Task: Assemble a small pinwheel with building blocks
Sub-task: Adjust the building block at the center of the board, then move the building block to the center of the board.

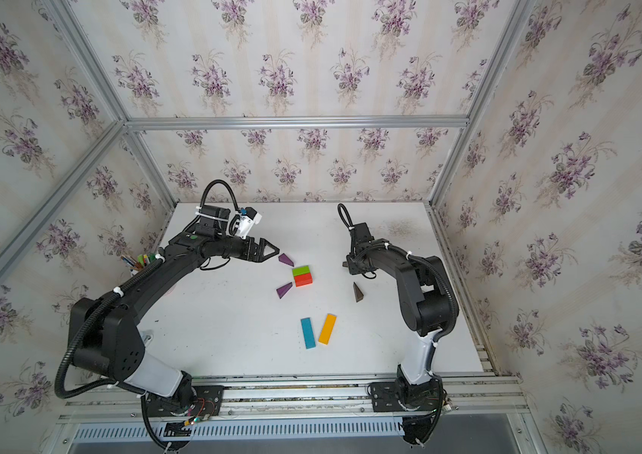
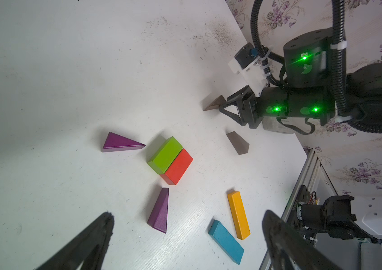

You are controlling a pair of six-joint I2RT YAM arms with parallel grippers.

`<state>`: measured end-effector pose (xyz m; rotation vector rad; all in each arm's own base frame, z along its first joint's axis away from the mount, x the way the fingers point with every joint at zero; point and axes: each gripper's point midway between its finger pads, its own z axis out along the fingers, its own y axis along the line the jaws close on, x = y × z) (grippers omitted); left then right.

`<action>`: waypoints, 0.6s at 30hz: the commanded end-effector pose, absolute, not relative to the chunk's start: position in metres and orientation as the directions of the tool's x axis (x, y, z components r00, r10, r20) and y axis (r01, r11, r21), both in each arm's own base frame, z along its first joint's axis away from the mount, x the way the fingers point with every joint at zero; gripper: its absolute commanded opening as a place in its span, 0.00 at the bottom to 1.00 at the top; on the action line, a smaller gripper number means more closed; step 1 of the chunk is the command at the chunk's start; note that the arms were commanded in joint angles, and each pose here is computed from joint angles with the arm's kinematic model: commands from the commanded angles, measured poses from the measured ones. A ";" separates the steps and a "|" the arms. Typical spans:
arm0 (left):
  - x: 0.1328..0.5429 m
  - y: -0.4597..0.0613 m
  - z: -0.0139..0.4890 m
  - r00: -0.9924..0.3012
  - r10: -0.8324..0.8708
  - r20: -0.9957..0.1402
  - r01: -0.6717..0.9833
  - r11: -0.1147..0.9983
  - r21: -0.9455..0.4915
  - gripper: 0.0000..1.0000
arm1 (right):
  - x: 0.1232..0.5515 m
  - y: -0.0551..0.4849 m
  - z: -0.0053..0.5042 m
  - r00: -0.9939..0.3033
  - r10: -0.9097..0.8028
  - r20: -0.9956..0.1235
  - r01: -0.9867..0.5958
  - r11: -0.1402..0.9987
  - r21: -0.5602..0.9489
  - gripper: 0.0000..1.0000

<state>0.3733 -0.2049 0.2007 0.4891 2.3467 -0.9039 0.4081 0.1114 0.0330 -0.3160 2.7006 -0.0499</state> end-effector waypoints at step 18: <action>0.371 -0.210 0.209 -0.743 0.145 -0.654 0.560 0.669 -0.489 0.99 | 0.404 0.131 0.107 -0.321 -0.850 -0.418 -0.788 0.485 -0.379 0.59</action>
